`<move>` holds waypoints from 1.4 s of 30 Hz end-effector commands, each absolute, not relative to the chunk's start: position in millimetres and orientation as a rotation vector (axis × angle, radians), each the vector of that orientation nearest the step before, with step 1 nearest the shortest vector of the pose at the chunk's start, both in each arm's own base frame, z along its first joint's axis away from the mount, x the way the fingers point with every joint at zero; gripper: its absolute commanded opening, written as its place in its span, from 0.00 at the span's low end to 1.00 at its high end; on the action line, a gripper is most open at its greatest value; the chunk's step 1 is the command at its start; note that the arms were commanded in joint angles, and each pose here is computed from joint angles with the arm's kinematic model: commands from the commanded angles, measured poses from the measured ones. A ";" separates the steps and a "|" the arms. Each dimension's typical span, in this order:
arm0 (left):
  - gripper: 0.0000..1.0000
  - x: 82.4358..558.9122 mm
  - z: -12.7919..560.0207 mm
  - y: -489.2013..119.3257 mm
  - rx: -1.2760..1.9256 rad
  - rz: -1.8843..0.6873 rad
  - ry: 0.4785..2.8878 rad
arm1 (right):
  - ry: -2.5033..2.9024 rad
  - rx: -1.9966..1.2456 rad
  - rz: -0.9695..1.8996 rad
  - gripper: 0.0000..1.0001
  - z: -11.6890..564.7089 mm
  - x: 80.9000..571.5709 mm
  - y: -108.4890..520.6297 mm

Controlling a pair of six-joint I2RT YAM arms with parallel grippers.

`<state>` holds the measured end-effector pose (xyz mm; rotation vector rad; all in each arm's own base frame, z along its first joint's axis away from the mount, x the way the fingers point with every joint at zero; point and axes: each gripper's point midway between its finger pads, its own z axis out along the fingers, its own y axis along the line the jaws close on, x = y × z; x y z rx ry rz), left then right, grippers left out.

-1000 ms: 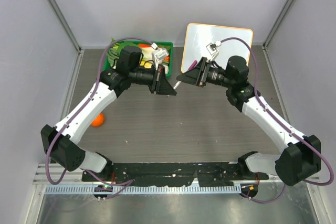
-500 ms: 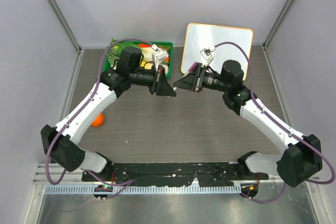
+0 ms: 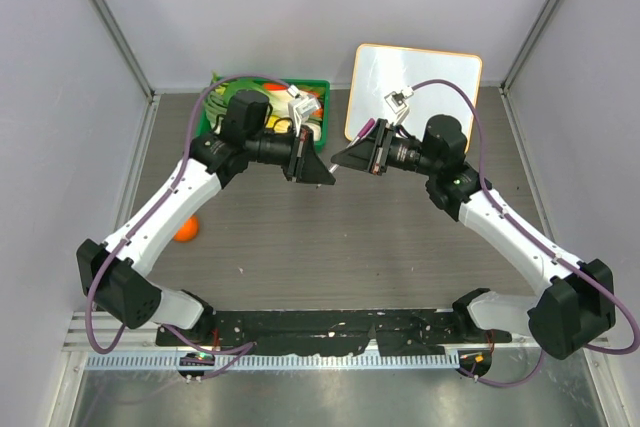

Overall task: Write a sentence on the whiteboard
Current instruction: Pass from the left arm to the right

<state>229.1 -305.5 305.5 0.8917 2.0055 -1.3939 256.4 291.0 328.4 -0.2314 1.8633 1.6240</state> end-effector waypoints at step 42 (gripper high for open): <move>1.00 388.4 177.3 -281.0 0.151 -0.831 2.459 | 1.875 0.100 0.843 0.01 299.4 273.3 145.0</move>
